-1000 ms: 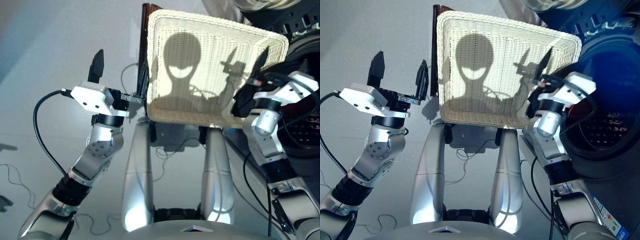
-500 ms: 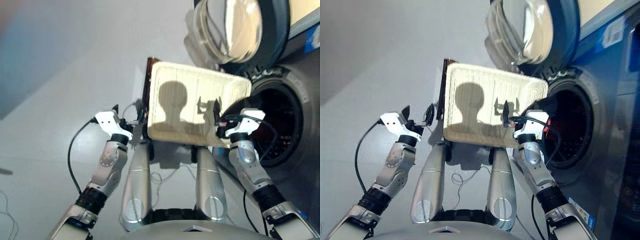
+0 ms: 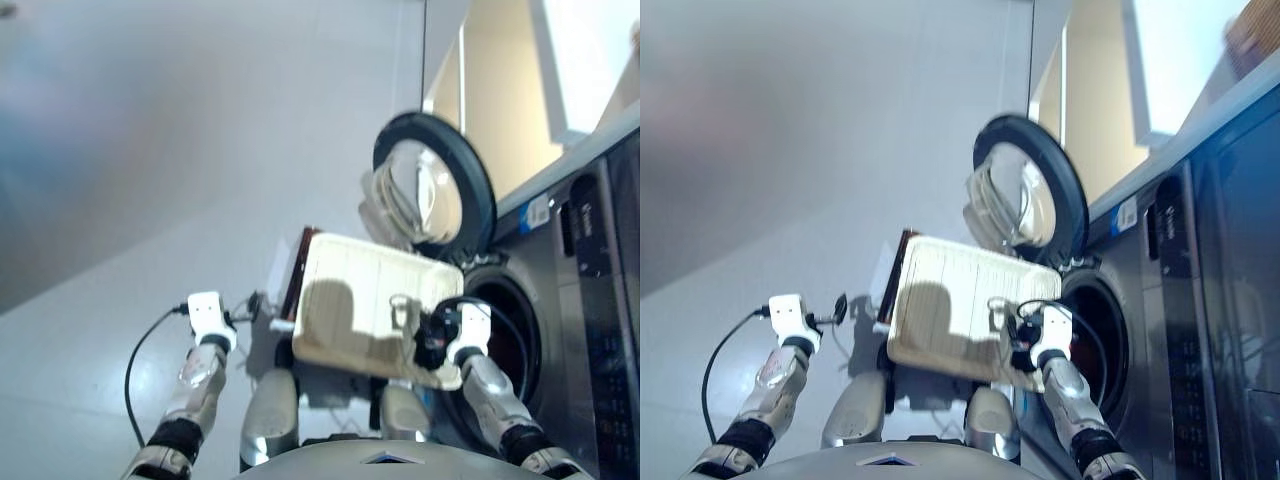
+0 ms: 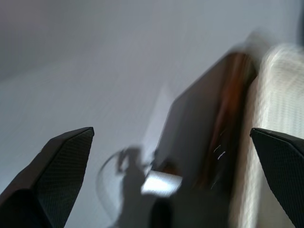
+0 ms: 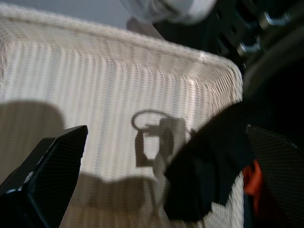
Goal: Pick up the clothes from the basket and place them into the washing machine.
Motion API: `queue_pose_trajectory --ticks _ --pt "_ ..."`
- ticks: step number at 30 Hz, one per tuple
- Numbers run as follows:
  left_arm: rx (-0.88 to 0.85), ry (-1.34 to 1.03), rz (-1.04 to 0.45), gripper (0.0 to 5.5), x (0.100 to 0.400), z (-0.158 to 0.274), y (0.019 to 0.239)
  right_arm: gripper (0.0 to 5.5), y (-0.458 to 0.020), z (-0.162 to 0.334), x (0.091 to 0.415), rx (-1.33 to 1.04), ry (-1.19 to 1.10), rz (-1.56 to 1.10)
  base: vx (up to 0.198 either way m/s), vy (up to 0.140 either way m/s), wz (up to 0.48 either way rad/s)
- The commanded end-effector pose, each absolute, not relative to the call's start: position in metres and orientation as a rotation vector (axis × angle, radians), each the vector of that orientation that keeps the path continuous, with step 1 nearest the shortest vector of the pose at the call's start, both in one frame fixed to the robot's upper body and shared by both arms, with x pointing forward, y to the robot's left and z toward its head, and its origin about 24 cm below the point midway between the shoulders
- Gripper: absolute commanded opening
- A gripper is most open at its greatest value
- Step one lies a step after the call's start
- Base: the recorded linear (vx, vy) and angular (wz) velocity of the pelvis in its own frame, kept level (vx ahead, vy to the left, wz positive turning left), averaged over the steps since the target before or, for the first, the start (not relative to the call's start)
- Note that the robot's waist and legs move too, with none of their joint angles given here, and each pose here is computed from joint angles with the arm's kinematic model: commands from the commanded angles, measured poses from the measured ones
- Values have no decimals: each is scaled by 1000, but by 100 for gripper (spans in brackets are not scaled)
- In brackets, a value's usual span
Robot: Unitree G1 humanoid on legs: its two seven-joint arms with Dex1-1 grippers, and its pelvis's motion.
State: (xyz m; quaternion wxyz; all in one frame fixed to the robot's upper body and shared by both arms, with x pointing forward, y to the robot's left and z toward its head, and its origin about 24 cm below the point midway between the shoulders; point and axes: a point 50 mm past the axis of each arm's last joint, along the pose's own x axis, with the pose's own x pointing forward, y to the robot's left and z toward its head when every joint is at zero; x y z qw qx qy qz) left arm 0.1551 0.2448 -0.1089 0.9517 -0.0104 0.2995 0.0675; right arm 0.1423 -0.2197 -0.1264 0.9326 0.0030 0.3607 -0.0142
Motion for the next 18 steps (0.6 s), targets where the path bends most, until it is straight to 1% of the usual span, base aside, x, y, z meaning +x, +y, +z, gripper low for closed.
queue_pose_trajectory --ticks 1,6,9,14,18 --pt "-7 626 56 550 156 -114 229 550 -237 -124 141 -34 749 -44 113 27 6" --pt "11 786 100 550 129 -134 232 550 -236 -145 109 -18 921 -98 76 21 -2" --pt "23 884 138 550 114 -144 235 550 -233 -151 100 18 978 -133 19 1 -14" --pt "14 987 153 550 98 -154 232 550 -229 -157 92 47 1032 -169 46 4 -27" --pt "18 1014 152 550 95 -156 231 550 -226 -158 91 81 1039 -178 30 1 -8"
